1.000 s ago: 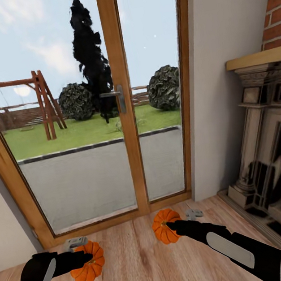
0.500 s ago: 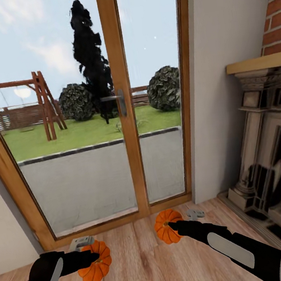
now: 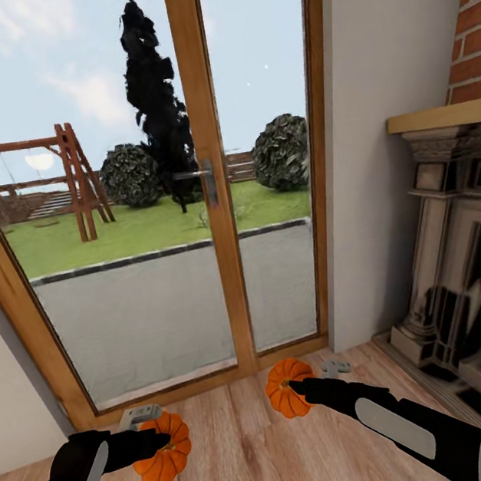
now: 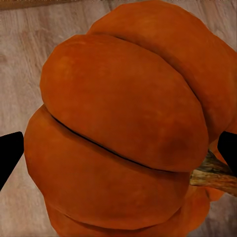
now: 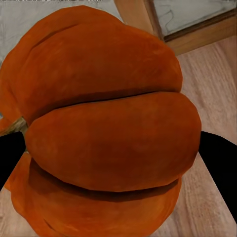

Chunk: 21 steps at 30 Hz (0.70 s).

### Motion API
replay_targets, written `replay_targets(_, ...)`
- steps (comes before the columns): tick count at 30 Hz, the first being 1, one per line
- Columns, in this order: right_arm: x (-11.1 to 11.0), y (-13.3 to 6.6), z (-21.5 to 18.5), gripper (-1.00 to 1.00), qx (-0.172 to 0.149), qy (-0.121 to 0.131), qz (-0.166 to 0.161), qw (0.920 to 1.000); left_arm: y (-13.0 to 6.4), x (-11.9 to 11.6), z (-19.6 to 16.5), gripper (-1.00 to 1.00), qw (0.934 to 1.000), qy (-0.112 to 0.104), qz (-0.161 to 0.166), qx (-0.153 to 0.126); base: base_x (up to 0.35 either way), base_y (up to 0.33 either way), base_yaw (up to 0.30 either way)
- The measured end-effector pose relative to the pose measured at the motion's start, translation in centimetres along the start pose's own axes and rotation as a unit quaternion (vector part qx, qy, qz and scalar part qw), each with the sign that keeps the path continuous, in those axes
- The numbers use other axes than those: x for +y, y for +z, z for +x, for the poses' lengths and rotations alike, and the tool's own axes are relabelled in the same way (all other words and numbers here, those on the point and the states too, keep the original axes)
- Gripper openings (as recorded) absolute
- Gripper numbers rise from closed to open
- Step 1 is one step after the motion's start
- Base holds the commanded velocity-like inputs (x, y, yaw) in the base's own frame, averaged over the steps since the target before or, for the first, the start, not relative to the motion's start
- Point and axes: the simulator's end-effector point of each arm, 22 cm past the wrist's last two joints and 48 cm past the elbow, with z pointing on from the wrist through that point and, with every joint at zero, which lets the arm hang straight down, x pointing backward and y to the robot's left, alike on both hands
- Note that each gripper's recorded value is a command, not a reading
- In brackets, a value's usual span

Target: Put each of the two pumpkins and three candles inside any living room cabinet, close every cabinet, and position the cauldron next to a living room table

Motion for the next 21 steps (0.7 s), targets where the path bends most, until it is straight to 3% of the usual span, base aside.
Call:
replay_targets(8,1.3,-0.7,-1.1,-1.0,0.001,0.002,-0.018,0.9998,-1.1,-0.3,-0.9,-1.0,1.0,0.001,0.001,0.0,0.0,0.0,0.0)
replay_targets(16,1.5,-1.4,-2.1,-1.0,0.002,0.001,-0.014,0.9999,-1.8,-1.3,-1.4,-1.0,1.0,0.005,0.006,0.006,0.0,0.0,0.0)
replay_targets(18,0.3,-1.3,-2.1,-1.0,0.005,0.001,0.001,1.0,-2.0,-0.9,-1.5,-1.0,0.9999,0.009,-0.007,0.008,0.0,0.0,0.0)
replay_targets(21,-1.1,-1.4,-2.5,-1.0,-0.001,0.005,0.018,0.9998,-2.4,0.5,-1.7,-1.0,0.9984,0.018,-0.052,0.01,0.0,0.0,0.0)
